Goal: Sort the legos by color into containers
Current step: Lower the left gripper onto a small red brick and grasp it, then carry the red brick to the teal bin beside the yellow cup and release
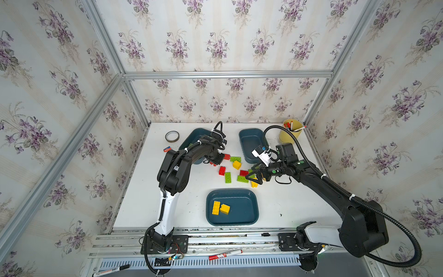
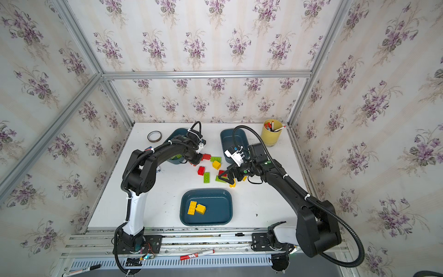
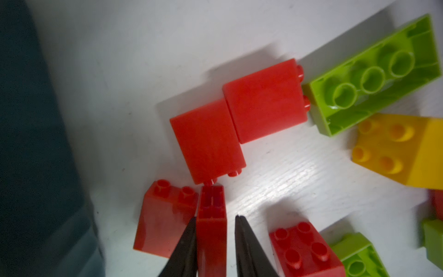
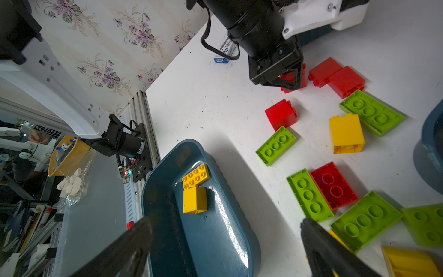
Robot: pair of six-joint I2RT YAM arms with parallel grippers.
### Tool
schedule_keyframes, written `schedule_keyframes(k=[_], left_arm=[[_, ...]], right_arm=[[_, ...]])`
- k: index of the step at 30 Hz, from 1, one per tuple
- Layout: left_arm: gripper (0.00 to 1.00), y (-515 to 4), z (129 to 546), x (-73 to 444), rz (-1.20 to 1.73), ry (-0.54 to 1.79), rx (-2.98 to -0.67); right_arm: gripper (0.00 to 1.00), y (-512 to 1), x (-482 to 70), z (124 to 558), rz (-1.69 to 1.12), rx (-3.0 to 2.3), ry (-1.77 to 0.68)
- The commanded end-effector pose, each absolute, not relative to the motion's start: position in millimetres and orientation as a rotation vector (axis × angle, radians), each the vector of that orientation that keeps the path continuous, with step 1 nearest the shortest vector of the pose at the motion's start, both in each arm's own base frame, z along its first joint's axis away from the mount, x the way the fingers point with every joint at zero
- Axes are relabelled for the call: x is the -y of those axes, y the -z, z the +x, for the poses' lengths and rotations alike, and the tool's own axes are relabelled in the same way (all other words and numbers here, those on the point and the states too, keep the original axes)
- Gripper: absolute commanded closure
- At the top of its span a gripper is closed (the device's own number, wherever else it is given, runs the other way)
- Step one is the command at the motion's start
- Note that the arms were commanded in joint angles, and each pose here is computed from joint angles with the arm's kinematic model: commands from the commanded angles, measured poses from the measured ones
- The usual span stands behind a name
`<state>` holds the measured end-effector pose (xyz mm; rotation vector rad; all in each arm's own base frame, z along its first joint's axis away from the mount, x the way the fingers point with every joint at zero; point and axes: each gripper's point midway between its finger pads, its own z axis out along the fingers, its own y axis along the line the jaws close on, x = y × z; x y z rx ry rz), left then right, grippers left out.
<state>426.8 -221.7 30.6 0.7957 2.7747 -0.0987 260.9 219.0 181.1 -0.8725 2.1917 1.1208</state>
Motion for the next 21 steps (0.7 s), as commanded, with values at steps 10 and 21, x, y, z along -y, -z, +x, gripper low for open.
schedule_keyframes(k=[10,21], left_arm=[[0.87,-26.9,418.8,221.7,0.784,0.122,-2.800],[0.87,-92.8,413.1,226.3,0.654,0.220,-2.748]], right_arm=[[0.00,-186.2,-220.9,263.3,-0.903,-2.173,-1.113],[0.00,-188.9,-219.9,269.2,-0.913,-2.164,-1.077]])
